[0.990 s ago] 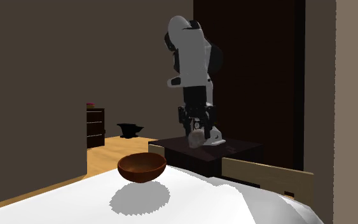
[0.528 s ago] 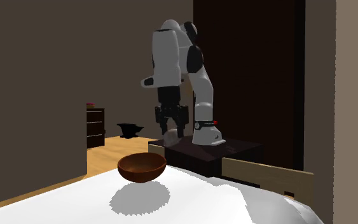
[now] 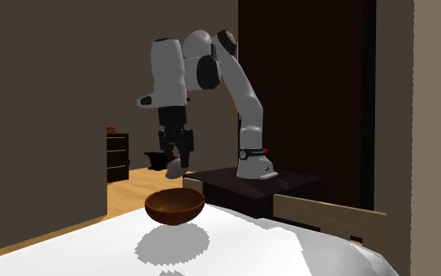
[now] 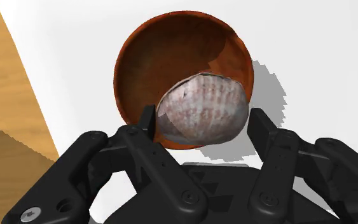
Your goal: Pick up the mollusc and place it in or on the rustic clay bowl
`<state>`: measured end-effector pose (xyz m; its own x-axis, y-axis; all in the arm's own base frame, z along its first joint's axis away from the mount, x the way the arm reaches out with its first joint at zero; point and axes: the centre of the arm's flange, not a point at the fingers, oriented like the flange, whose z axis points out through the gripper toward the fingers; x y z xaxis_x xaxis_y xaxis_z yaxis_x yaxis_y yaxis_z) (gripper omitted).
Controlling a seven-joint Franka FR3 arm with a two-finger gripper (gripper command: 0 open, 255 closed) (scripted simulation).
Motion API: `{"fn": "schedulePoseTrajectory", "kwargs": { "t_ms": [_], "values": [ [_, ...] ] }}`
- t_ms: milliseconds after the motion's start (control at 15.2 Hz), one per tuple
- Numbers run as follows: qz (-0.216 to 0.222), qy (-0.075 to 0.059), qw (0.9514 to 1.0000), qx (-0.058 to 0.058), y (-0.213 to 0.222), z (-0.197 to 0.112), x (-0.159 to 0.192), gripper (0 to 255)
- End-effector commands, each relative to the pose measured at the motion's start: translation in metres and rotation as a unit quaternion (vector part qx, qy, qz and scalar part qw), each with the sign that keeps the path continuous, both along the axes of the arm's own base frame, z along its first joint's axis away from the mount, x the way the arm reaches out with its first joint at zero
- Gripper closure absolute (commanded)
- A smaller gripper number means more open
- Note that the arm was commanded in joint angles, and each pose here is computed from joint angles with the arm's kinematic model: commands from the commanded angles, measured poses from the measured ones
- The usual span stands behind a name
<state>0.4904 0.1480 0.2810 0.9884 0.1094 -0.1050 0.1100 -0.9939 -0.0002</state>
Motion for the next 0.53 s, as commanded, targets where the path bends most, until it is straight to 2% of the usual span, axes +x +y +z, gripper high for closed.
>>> {"fn": "schedulePoseTrajectory", "kwargs": {
  "t_ms": [0,330,396,462],
  "values": [
    [0.001,0.0,1.0,0.0,-0.009,-0.007,0.006,255],
    [0.001,0.0,1.0,0.0,-0.009,-0.034,0.006,255],
    [0.0,0.0,1.0,0.0,-0.008,-0.028,0.006,255],
    [0.0,0.0,1.0,0.0,-0.008,-0.028,0.006,0]
  ]
}}
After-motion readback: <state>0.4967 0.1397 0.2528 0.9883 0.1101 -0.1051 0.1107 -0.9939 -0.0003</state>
